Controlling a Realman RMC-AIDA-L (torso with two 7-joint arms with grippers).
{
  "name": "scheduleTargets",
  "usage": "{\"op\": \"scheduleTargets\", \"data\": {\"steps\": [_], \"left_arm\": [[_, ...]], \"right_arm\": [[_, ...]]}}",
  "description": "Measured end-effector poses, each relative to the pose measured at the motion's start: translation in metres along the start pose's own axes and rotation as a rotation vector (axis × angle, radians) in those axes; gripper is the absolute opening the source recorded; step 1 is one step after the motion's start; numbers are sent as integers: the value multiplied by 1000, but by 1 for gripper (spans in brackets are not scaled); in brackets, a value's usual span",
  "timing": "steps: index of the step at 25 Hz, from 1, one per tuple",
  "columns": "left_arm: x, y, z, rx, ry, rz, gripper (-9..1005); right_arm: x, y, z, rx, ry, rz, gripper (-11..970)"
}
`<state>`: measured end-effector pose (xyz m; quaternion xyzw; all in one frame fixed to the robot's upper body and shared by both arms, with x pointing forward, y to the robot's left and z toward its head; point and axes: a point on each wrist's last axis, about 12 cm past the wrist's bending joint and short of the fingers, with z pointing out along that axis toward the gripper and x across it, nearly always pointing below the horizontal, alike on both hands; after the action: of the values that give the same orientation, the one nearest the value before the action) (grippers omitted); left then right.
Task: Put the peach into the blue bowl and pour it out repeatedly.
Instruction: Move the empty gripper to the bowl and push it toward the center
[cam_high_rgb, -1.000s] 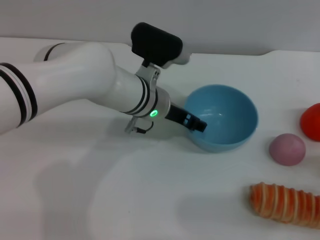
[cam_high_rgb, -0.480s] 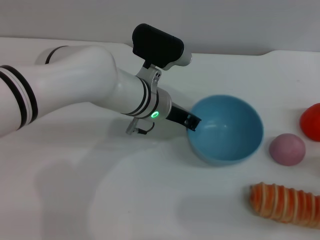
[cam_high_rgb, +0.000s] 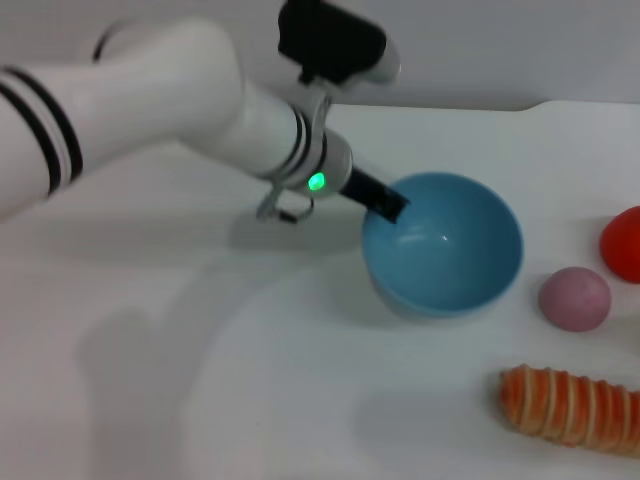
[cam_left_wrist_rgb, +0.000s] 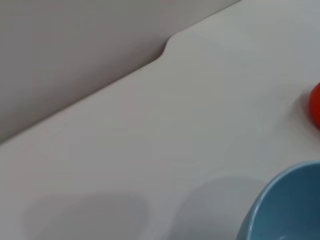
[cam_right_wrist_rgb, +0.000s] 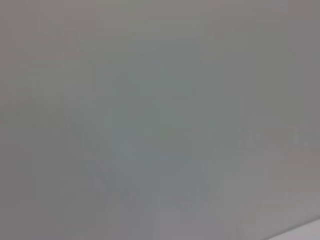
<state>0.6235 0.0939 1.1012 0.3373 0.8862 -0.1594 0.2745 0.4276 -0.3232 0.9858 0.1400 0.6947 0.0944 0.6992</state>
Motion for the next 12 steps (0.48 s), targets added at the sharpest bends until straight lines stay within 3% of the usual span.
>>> {"op": "scheduleTargets", "data": {"steps": [6,12], "left_arm": [[-30,14,-23,-41,66,42,-2],[-42,23,-34,-87,74,28,-3]], "right_arm": [[-14,-9,5,-157,22,73,695],[-64,-35,34,-371,139,163,692]]}}
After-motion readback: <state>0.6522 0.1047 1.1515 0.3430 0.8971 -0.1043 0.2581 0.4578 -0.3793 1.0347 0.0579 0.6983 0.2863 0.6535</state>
